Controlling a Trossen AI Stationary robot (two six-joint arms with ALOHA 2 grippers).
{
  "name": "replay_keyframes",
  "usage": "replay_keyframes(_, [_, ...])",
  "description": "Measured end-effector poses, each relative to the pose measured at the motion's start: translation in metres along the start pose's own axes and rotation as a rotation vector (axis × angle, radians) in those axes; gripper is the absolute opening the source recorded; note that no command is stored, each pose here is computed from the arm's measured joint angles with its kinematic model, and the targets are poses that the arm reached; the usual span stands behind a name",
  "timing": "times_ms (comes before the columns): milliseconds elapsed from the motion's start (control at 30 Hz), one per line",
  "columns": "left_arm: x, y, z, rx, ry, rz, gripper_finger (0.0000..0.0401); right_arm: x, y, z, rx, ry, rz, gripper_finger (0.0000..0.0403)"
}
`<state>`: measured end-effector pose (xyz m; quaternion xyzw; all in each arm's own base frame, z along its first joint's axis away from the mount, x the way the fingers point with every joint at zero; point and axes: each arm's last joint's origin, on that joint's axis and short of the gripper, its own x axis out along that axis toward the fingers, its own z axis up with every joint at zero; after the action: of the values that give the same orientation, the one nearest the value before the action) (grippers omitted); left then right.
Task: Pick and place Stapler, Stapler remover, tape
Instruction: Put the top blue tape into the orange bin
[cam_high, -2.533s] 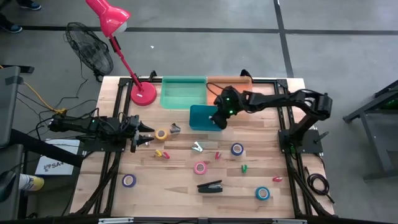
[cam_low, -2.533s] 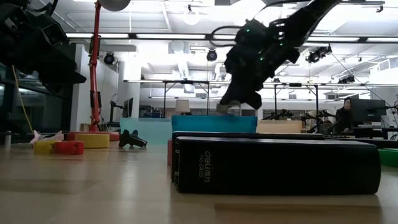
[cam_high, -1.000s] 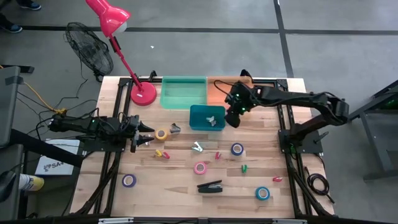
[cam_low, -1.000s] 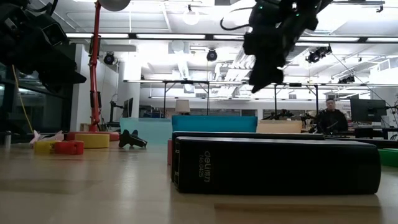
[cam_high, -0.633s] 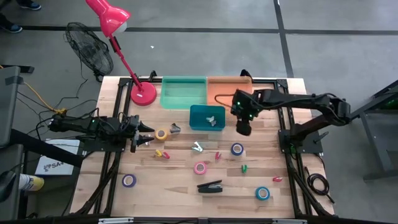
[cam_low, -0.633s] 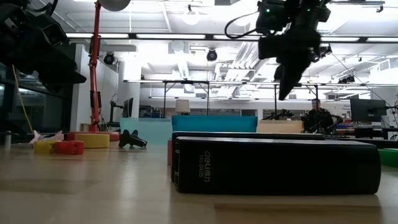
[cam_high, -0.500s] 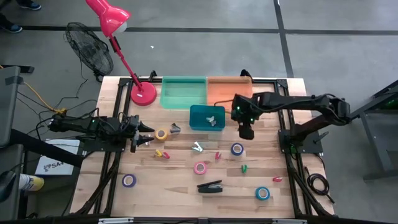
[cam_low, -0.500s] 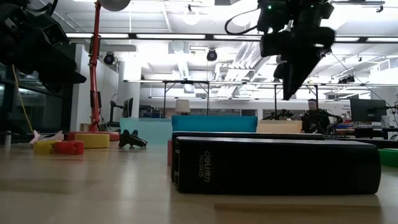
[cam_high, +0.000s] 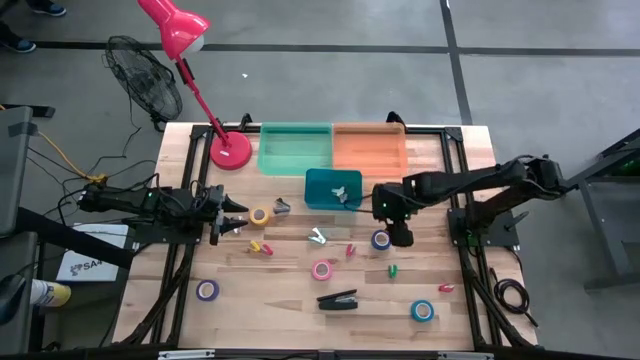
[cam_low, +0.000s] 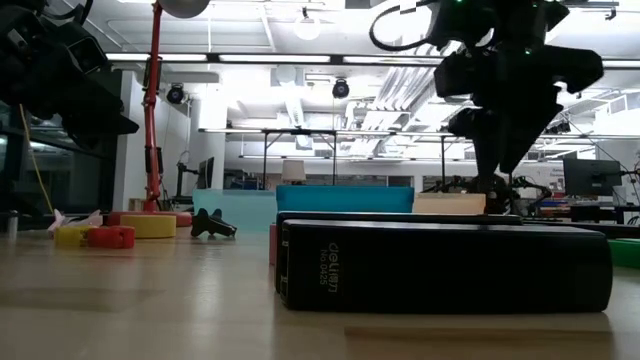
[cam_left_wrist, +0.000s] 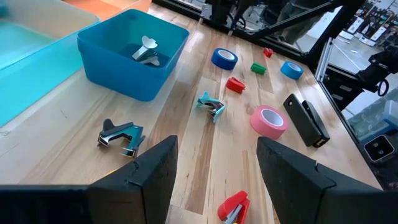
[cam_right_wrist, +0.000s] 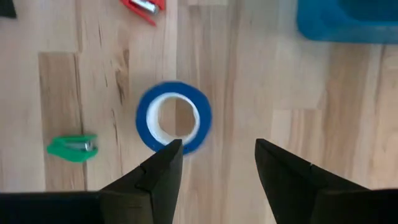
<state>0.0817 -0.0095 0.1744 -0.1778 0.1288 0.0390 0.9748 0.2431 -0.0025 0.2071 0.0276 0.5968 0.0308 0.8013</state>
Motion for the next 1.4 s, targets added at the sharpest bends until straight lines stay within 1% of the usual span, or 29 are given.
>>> replay_keyframes(133, [0.000, 0.000, 0.000, 0.000, 0.000, 0.000, 0.0217, 0.009, 0.010, -0.004, 0.004, -0.014, -0.026, 0.0193])
replay_keyframes(300, [0.000, 0.000, 0.000, 0.000, 0.000, 0.000, 0.0217, 0.021, 0.017, -0.011, 0.041, -0.027, -0.062, 0.0193])
replay_keyframes(700, [0.000, 0.000, 0.000, 0.000, 0.000, 0.000, 0.0217, 0.049, 0.023, -0.031, 0.194, -0.093, -0.071, 0.0193])
replay_keyframes(900, [0.000, 0.000, 0.000, 0.000, 0.000, 0.000, 0.0217, 0.054, 0.024, -0.037, 0.184, -0.095, -0.131, 0.0193])
replay_keyframes(1067, [0.000, 0.000, 0.000, 0.000, 0.000, 0.000, 0.0217, 0.058, 0.023, -0.041, 0.185, -0.094, -0.142, 0.0191])
replay_keyframes(1233, [0.000, 0.000, 0.000, 0.000, 0.000, 0.000, 0.0217, 0.059, 0.023, -0.042, 0.184, -0.099, -0.142, 0.0174])
replay_keyframes(1400, [0.000, 0.000, 0.000, 0.000, 0.000, 0.000, 0.0217, 0.059, 0.023, -0.043, 0.178, -0.094, -0.153, 0.0142])
